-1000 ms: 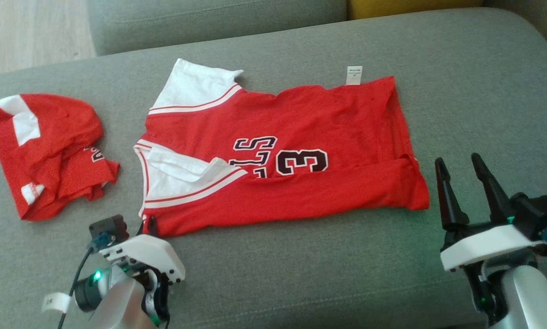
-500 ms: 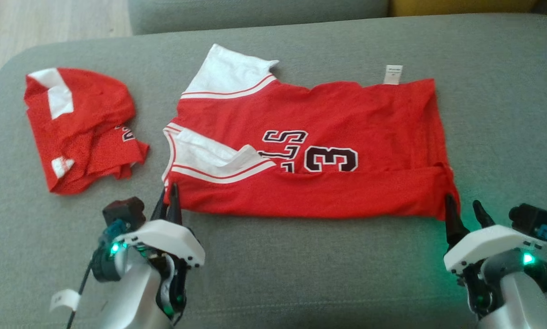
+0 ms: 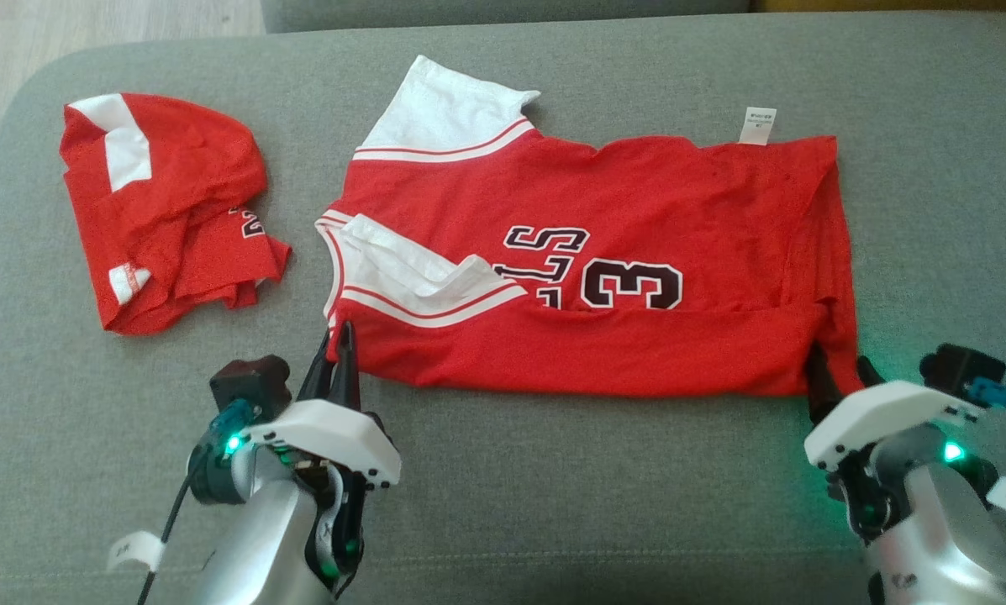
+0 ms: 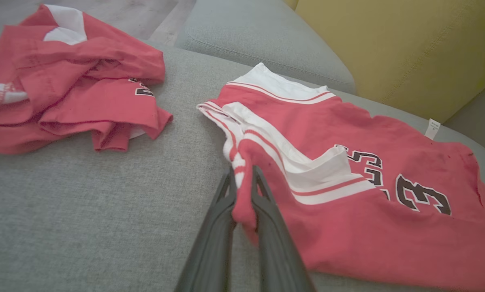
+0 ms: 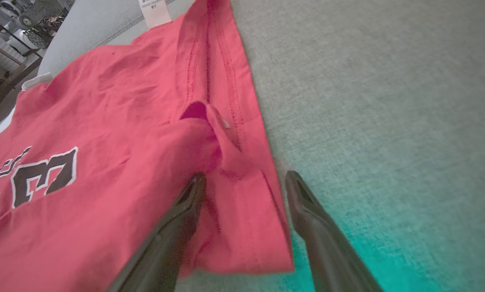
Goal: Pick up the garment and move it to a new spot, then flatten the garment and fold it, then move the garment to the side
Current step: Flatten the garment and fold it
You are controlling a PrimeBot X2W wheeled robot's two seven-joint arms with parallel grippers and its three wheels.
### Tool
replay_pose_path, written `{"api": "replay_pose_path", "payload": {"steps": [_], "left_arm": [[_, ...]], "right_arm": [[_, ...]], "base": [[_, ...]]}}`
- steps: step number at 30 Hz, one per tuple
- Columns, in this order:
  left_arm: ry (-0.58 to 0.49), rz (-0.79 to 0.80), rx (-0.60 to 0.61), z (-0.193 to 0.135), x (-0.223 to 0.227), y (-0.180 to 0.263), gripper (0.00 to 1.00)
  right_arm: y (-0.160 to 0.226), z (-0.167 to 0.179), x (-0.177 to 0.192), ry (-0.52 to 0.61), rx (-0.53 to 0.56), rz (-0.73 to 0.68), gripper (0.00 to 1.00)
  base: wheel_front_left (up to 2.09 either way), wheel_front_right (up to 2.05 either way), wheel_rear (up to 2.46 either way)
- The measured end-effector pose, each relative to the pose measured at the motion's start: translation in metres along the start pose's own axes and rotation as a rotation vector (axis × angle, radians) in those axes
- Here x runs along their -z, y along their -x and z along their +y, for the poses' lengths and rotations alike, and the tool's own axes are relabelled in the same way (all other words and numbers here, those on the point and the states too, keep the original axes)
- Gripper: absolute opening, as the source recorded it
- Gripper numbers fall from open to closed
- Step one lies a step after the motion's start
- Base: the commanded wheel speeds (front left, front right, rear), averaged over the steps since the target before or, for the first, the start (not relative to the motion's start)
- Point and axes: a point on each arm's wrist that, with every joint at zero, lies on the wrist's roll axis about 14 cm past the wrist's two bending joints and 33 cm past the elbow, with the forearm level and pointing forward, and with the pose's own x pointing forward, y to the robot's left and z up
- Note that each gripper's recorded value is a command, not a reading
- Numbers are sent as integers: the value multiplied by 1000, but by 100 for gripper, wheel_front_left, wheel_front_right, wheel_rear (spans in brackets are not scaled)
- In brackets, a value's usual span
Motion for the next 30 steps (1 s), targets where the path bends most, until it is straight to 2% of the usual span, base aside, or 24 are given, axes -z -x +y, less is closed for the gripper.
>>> {"api": "replay_pose_path", "payload": {"steps": [1,2,3,4,7,13,17,21,30], "left_arm": [[0,5,2,0,1,0,0],[0,6,2,-1,1,0,0],[-1,8,1,-1,1,0,0],[-2,15,1,-1,2,0,0],[-7,20,5,-2,2,2,0],[-30,71,23,-4,12,12,0],[-61,141,18,7,31,39,0],[-72,178,33,6,36,52,0],[-93,273,85,-6,55,81,0]], "right_arm": [[-2,2,0,0,-4,6,100],[-3,4,0,2,-11,14,84],[-4,8,-1,2,-21,18,11],[-5,11,-1,12,-31,20,0],[-3,16,3,36,-49,41,0],[4,0,-10,123,-33,27,0],[18,-14,-20,169,-26,54,0],[33,-28,-10,175,-12,123,0],[66,-38,26,139,-31,255,0]], "base": [[0,0,0],[0,0,0],[0,0,0],[0,0,0],[0,0,0],[0,0,0],[0,0,0],[0,0,0],[0,0,0]]}}
